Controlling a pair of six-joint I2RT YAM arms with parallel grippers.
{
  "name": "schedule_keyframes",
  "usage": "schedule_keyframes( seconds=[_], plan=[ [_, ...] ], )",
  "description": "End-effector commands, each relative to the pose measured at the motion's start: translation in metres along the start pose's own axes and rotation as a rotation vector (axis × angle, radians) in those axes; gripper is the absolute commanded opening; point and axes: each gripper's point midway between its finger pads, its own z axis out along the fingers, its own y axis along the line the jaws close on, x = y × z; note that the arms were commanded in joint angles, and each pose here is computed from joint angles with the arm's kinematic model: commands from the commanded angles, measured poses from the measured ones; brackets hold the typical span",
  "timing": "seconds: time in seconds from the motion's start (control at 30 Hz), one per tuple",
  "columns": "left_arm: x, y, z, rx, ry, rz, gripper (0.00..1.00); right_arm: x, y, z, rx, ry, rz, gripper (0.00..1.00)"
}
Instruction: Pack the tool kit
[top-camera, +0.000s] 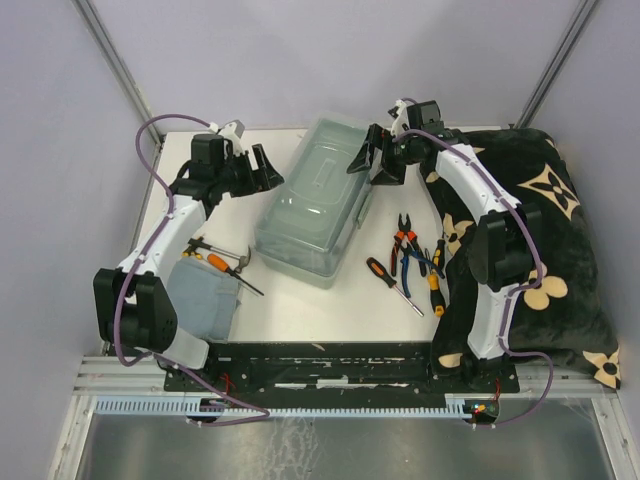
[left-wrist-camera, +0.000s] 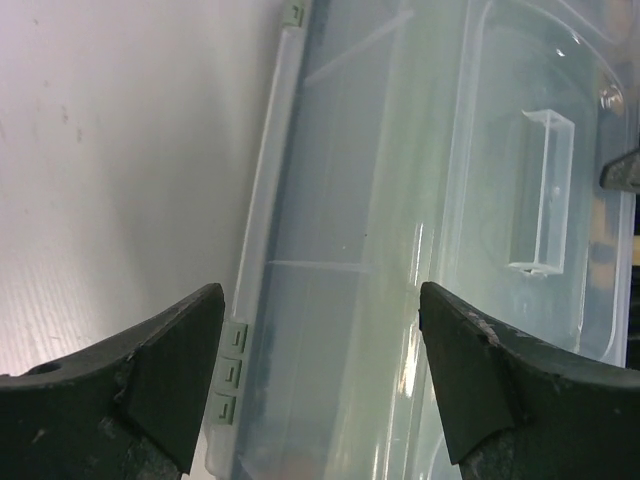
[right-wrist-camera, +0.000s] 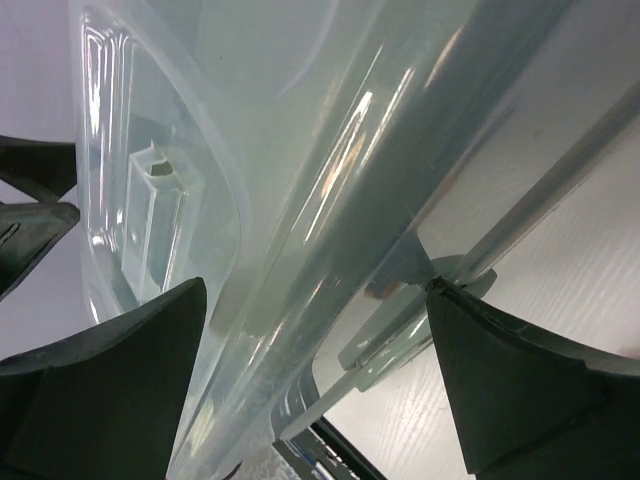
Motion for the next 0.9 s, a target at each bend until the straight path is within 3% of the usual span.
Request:
schedule_keyframes(
  seconds=[0.0,0.2,0.47,0.7,0.87],
  plan=[
    [0.06,-0.019,-0.006,0.031,0.181,-0.095,0.85,-0.011,0.015,-0.001,-0.033,0.002,-0.105,0.99],
    [0.041,-0.009,-0.018,-0.057,0.078,-0.078,0.87,-0.025,0.01,-0.031,0.011,-0.087,-0.121,0.99],
    [0.004,-0.009,-0.045,-0.116,-0.104,-0.035,0.93,-0.035,-0.011,-0.087,0.123,-0.353,-0.058,0.99],
    [0.0,-0.043,-0.055,0.069,-0.13,0.024,0.96,-0.008,-0.025,-0.083,-0.017,-0.505,0.124,0.99],
    [0.005,-0.051,-0.051,0.126,-0.075,0.083,0.96,0.015,-0.027,-0.063,-0.176,-0.47,0.193,1.0]
  ],
)
